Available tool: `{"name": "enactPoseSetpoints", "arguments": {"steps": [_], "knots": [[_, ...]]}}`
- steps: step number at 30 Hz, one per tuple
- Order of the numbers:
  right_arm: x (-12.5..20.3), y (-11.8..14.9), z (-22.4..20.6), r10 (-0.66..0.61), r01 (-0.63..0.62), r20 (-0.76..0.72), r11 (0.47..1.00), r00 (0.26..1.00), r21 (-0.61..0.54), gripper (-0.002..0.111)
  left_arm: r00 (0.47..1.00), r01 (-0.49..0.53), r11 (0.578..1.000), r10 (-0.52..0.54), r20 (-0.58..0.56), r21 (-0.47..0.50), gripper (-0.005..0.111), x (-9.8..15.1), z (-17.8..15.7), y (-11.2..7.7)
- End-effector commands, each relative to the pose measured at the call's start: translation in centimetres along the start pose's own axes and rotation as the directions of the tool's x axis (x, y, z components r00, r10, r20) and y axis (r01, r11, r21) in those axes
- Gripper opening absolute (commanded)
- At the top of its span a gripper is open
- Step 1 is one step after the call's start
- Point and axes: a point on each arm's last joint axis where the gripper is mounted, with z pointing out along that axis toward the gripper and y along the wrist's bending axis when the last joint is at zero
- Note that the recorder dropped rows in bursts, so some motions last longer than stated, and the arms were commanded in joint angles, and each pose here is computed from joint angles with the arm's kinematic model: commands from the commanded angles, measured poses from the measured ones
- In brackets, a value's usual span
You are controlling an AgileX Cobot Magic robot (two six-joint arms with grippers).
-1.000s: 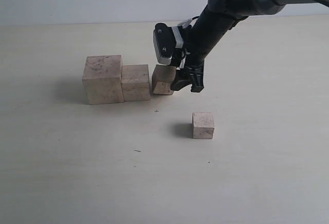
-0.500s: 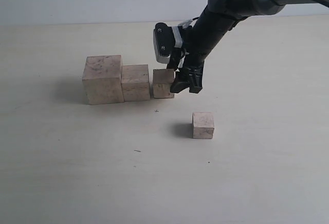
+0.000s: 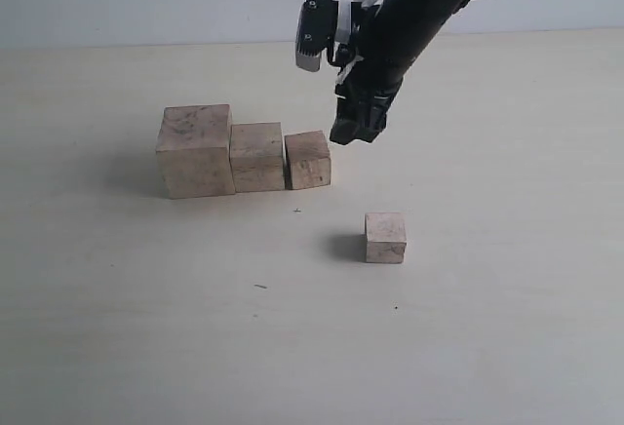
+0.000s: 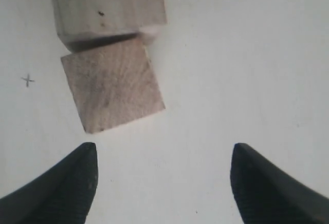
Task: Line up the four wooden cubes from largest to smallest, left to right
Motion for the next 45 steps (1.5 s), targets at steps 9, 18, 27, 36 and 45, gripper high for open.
{"name": "enactPoseSetpoints", "arguments": {"steps": [9, 18, 27, 36, 45], "knots": [[1.8, -1.1, 4.0, 0.126, -0.119, -0.072, 0.988, 0.989, 0.093, 0.069, 1.0, -0.001, 1.0, 0.001, 0.01, 0.005, 0.0, -0.1, 0.0, 0.0], [1.2, -0.8, 4.4, 0.192, -0.192, 0.005, 0.98, 0.981, 0.057, 0.069, 1.0, -0.001, 1.0, 0.001, 0.01, 0.005, 0.0, -0.1, 0.0, 0.0], [1.2, -0.6, 4.4, 0.2, -0.2, -0.002, 0.979, 0.98, 0.035, 0.069, 1.0, -0.001, 1.0, 0.001, 0.01, 0.005, 0.0, -0.1, 0.0, 0.0], [1.2, -0.3, 4.4, 0.213, -0.213, -0.01, 0.977, 0.977, 0.001, 0.068, 1.0, -0.001, 1.0, 0.001, 0.01, 0.005, 0.0, -0.1, 0.0, 0.0], [1.2, -0.2, 4.4, 0.222, -0.222, -0.006, 0.975, 0.975, -0.011, 0.064, 1.0, -0.001, 1.0, 0.001, 0.01, 0.005, 0.0, -0.1, 0.0, 0.0]]}}
